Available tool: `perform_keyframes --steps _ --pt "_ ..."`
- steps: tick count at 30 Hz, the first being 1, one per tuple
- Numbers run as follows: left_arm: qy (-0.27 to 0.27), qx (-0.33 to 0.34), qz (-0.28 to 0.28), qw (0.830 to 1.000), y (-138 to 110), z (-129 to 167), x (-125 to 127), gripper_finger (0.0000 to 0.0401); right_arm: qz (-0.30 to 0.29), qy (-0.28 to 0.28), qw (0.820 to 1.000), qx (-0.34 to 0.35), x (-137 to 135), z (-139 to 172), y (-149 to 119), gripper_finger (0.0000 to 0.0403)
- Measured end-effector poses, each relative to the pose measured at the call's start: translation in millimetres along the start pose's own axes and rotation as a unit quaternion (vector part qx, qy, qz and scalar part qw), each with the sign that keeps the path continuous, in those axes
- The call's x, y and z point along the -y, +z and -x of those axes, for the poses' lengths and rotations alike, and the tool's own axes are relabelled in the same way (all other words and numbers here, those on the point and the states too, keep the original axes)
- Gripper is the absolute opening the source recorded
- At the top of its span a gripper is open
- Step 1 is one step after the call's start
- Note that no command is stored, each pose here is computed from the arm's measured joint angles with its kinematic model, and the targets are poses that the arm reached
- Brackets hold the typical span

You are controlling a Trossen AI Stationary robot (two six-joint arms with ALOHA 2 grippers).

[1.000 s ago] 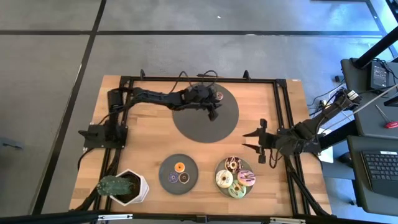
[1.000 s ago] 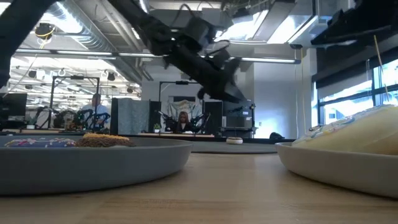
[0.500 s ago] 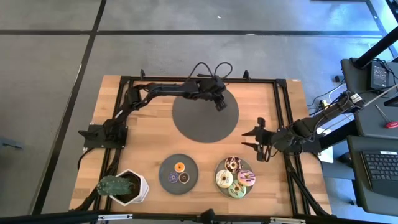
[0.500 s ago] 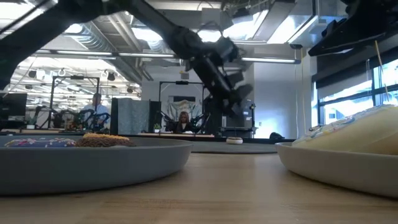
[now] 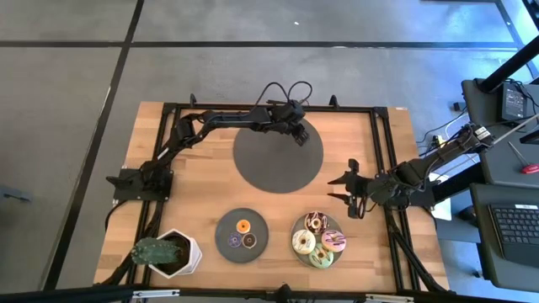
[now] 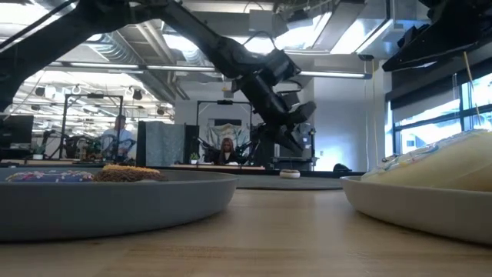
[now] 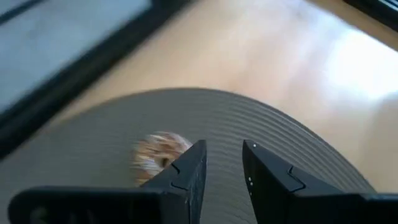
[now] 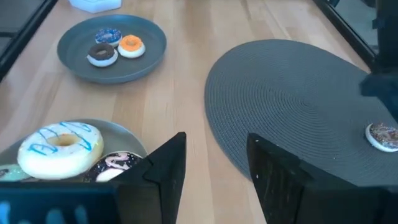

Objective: Pick & Place donuts
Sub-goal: Put small brown donut on the black plate

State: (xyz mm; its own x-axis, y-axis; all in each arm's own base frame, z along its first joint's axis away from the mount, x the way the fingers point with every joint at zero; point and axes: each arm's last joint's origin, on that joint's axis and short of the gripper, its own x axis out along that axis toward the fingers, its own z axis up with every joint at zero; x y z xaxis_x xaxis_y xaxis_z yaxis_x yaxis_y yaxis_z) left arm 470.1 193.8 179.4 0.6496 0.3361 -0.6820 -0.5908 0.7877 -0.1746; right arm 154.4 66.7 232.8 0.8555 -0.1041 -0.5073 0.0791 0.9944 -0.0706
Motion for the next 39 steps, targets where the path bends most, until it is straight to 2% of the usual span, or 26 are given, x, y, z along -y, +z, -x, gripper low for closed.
perform_keyframes --steps 4,6,11,15,19,25,28,35,39 --pt "-0.075 -0.017 -0.051 0.996 -1.0 6.9 14.9 0.0095 -0.044 -0.038 0.998 0.006 10.2 -4.4 2.9 0.0170" --pt "-0.093 -0.013 -0.072 0.993 3.9 18.3 23.4 0.0093 -0.065 -0.057 0.996 0.002 21.7 -9.3 4.8 0.0170" --pt "-0.087 0.006 -0.144 0.986 16.2 61.9 44.5 0.0091 -0.105 -0.018 0.994 -0.026 54.0 -21.1 7.9 0.0170" --pt "-0.064 0.012 -0.175 0.983 10.4 93.8 50.6 0.0093 -0.122 -0.022 0.992 -0.027 80.0 -27.3 8.6 0.0170" --pt "-0.057 0.019 -0.168 0.984 -9.0 114.7 44.3 0.0095 -0.133 -0.032 0.990 -0.023 104.3 -35.6 8.1 0.0170" --pt "-0.078 0.086 -0.115 0.987 -54.8 132.8 25.8 0.0091 -0.167 -0.006 0.986 0.010 138.2 -51.1 8.2 0.0170" --pt "-0.088 0.109 -0.105 0.985 -78.6 145.4 14.6 0.0091 -0.177 -0.035 0.983 0.026 158.7 -62.4 6.8 0.0170" --pt "-0.113 0.178 -0.101 0.972 -106.7 177.3 0.4 0.0095 -0.211 -0.066 0.975 -0.012 205.0 -95.7 27.2 0.0170" --pt "-0.118 0.184 -0.102 0.971 -113.4 186.5 -3.7 0.0090 -0.205 -0.073 0.974 -0.055 228.2 -122.1 35.4 0.0170"
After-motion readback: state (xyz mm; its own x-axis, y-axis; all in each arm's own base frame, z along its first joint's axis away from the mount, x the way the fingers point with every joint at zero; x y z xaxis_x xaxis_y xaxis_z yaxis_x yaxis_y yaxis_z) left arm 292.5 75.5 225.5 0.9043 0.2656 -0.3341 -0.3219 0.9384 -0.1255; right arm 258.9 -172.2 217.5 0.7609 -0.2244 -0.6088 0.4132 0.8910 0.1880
